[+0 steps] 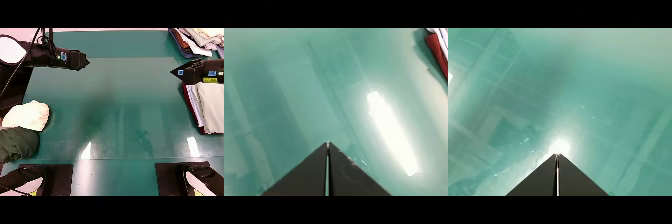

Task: Fold the shirts.

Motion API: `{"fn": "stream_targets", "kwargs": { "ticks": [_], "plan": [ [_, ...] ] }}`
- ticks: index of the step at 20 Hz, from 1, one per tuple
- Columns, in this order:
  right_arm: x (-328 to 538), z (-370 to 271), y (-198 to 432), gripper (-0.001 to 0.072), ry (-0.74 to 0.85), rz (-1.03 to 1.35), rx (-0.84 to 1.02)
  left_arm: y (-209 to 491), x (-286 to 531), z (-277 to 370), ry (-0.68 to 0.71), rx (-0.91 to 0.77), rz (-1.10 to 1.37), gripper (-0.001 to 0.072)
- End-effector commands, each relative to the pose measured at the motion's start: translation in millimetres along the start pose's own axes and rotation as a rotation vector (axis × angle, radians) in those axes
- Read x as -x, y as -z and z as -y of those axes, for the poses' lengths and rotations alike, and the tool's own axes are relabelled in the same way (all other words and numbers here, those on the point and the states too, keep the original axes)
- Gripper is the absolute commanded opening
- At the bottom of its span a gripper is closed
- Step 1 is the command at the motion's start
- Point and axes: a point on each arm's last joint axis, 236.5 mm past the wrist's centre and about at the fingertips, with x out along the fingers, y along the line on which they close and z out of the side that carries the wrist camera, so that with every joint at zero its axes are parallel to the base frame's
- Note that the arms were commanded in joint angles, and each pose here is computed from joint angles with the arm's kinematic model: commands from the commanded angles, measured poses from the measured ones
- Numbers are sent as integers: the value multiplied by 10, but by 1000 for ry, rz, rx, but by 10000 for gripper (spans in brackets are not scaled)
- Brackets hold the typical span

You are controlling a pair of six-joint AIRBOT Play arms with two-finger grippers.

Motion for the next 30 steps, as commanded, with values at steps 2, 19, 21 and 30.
{"fn": "stream_targets", "kwargs": {
  "ticks": [2,19,21,30],
  "plan": [
    [-1,-20,-2,21,-4,1,3,1,-2,-2,0,0,0,26],
    [-1,-39,14,21,-13,-5,-1,95,1219,-1534,-556,-95,-70,25],
    [-1,-40,13,21,-13,-5,-1,417,1480,-2050,-692,-16,-167,26],
    [-100,13,24,21,-12,-23,-13,2431,1138,-3105,-778,243,-452,709]
  ]
}}
